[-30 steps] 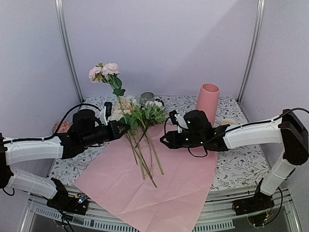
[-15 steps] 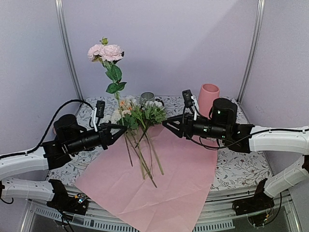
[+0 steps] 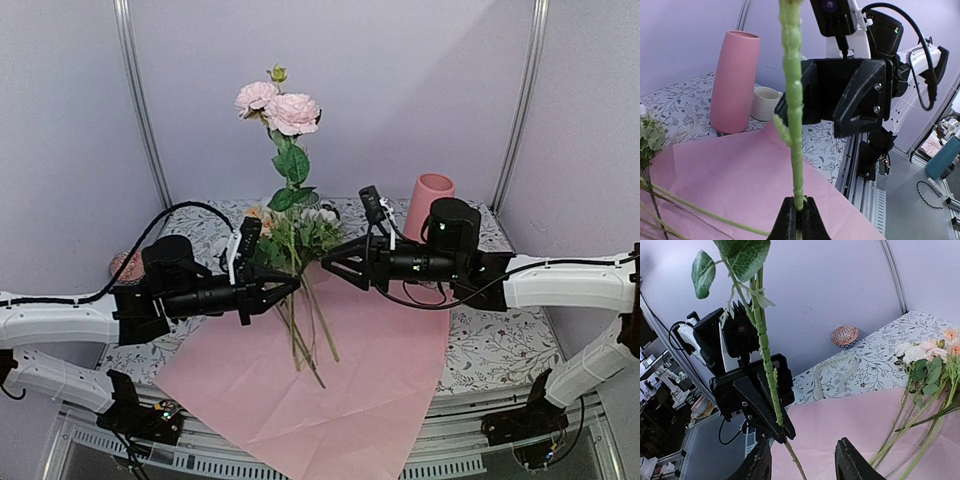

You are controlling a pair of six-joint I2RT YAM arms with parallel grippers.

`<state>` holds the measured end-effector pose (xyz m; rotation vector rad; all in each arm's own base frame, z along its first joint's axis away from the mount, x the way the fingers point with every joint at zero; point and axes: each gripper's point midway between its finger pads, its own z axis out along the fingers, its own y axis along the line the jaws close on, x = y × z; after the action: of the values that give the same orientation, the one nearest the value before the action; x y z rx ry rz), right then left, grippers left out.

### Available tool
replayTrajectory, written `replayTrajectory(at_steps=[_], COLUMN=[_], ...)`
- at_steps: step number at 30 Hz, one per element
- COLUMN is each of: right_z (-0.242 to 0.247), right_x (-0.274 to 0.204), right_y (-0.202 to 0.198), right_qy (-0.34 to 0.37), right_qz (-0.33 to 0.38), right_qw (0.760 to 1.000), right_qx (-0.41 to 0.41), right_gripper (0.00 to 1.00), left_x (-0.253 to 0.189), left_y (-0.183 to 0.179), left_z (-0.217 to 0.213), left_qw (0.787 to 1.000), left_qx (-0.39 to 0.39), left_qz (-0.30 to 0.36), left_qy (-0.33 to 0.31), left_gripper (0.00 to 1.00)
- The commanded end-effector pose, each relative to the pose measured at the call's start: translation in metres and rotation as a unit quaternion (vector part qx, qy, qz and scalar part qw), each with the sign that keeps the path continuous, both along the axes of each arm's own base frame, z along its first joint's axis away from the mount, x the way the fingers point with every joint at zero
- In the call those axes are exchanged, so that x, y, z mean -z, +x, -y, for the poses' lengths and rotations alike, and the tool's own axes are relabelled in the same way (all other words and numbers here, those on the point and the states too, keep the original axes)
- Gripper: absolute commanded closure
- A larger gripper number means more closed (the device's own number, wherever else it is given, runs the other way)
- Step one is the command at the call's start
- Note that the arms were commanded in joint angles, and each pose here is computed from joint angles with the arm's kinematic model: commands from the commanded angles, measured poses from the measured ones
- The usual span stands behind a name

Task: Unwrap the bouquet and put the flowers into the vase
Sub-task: Pass from the left arm to the right

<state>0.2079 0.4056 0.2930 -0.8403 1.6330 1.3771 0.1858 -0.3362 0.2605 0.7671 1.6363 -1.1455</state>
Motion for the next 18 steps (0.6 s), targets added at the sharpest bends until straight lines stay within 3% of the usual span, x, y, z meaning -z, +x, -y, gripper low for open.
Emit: replayTrajectory(at_steps=[1, 18], right_z=[-0.013, -0.031], right_x=[-0.018, -0.031], right_y=[-0.018, -0.022], right_qy=[0.022, 0.055], right_qz=[0.042, 0.075], right_qw=[0.998, 0.993], right_qx=[-0.043, -0.070], right_gripper=[0.55, 0.69], left_x=[-0.022, -0.015], left_y=[-0.008, -0.021], left_z=[0.017, 0.036], left_qw=[0.999, 0.997], left_qx=[0.029, 0.065], left_qz=[0.039, 0.045], left_qy=[-0.019, -0.007], left_gripper=[1.00, 1.00])
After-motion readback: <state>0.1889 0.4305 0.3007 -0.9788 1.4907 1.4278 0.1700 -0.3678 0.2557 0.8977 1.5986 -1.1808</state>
